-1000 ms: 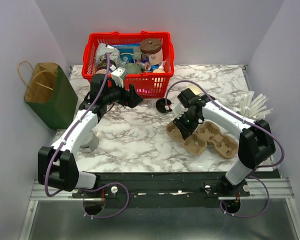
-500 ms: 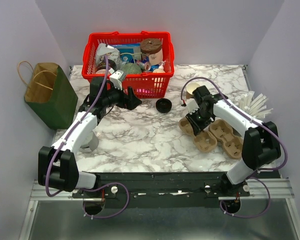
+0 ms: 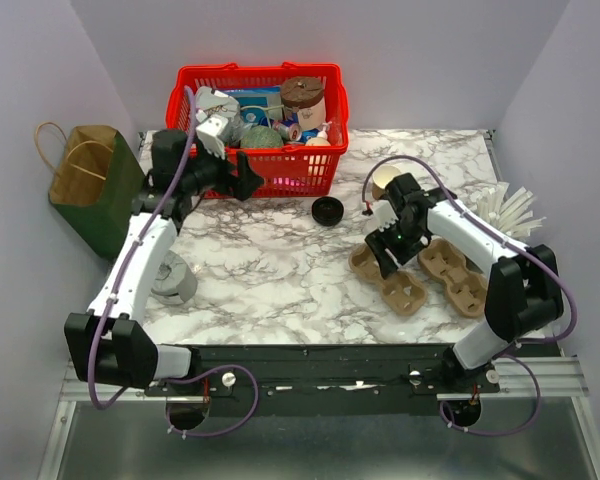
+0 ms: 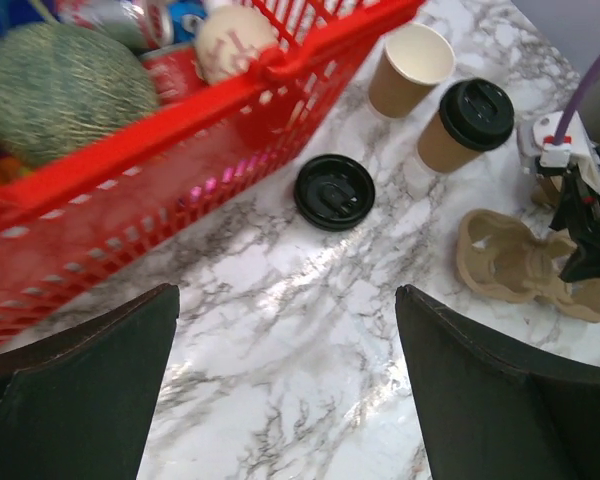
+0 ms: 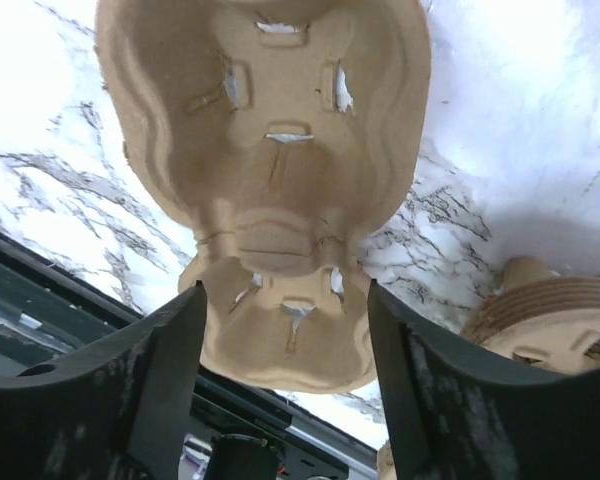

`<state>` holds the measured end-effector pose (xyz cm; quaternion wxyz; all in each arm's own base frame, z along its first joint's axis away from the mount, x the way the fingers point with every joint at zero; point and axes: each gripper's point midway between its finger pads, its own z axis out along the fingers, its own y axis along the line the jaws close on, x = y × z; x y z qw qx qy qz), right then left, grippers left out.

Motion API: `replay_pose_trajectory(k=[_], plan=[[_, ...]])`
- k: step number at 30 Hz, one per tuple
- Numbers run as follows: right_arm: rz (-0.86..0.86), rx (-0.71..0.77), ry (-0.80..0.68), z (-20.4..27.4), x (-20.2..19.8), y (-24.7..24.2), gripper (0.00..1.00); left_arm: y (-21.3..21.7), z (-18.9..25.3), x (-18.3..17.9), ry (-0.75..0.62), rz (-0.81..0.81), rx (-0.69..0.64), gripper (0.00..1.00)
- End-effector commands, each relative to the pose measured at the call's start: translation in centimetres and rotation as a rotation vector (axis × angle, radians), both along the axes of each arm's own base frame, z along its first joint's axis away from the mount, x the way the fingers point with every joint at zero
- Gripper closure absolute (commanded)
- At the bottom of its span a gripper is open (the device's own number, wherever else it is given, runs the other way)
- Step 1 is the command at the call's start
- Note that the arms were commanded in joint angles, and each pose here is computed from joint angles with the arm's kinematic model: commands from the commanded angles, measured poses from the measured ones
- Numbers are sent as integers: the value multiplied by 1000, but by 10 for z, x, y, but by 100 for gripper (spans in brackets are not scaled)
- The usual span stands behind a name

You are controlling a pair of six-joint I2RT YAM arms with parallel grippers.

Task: Pack the takeout coffee

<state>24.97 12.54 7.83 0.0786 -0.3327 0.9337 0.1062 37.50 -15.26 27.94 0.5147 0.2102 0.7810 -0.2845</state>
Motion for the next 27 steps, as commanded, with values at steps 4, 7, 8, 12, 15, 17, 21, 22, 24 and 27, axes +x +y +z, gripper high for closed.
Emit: replay_pose_trajectory(k=[4, 7, 8, 12, 15, 17, 21, 22, 24, 27], plan=[[79, 149, -87, 59, 17, 28, 24, 103, 110, 22, -222, 320, 136, 1], [109, 190, -161, 80, 37, 39, 23, 176, 140, 24, -265, 551, 228, 1], [120, 194, -167, 82, 44, 42, 23, 206, 155, 21, -287, 652, 265, 1], [168, 251, -243, 112, 72, 59, 22, 265, 137, 18, -177, 787, 400, 2], [168, 274, -252, 113, 78, 65, 22, 299, 122, 19, -98, 878, 467, 3], [160, 282, -241, 109, 79, 67, 22, 314, 118, 17, -71, 930, 499, 5], [167, 299, -237, 111, 79, 71, 22, 342, 120, 2, -67, 1025, 578, 8], [166, 295, -231, 110, 80, 71, 22, 350, 122, -4, -66, 1053, 600, 9], [167, 293, -229, 110, 82, 71, 22, 358, 121, -10, -54, 1064, 631, 10], [165, 297, -211, 107, 82, 73, 22, 363, 111, -10, -7, 1039, 648, 14]])
